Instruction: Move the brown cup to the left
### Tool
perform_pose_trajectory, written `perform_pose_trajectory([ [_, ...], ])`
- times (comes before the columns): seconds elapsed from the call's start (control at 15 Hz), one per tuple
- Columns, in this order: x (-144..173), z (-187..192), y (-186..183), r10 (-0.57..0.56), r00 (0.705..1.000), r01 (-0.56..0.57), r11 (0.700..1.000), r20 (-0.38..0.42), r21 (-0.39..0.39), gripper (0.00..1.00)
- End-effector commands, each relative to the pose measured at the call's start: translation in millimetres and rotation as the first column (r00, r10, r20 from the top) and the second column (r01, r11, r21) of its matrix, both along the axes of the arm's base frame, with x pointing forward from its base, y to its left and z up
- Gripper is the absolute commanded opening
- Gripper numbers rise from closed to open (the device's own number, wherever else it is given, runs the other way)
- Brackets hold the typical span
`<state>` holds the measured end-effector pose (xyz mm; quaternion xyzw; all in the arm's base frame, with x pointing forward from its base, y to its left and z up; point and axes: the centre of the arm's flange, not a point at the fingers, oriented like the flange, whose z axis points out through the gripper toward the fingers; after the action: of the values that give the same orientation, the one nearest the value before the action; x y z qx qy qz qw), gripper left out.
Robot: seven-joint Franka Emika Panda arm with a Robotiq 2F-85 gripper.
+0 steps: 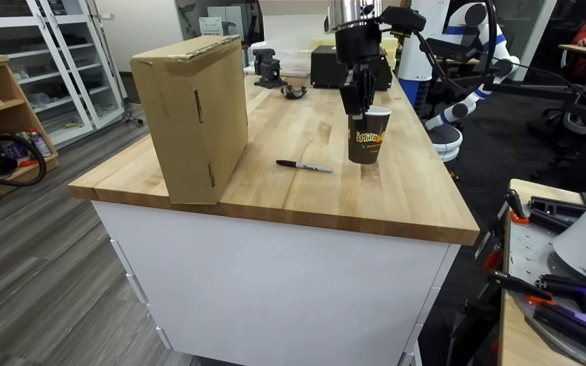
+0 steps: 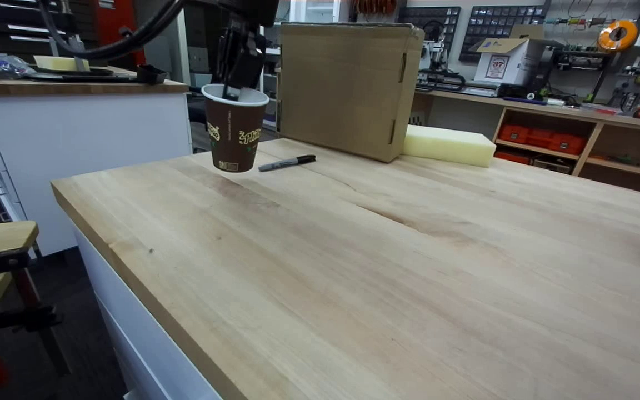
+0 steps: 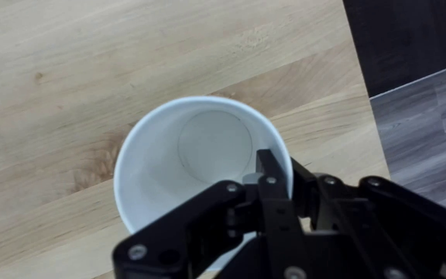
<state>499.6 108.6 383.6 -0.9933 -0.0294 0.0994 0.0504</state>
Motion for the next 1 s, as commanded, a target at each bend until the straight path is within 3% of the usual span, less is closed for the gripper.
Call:
perform_pose_trajectory([
  [0.0, -1, -7, 31, 0.075, 0.996, -0.074, 0.997, -0.057, 0.023, 0.02],
  [0.33, -7, -17, 51, 0.117, 0.989, -0.116, 0.993, -0.094, 0.011, 0.02],
  [0.87, -6, -13, 52, 0.080, 0.996, -0.080, 0.997, -0.031, 0.014, 0.02],
  [0.93, -6, -12, 52, 0.077, 0.997, -0.077, 0.997, -0.029, 0.010, 0.31],
])
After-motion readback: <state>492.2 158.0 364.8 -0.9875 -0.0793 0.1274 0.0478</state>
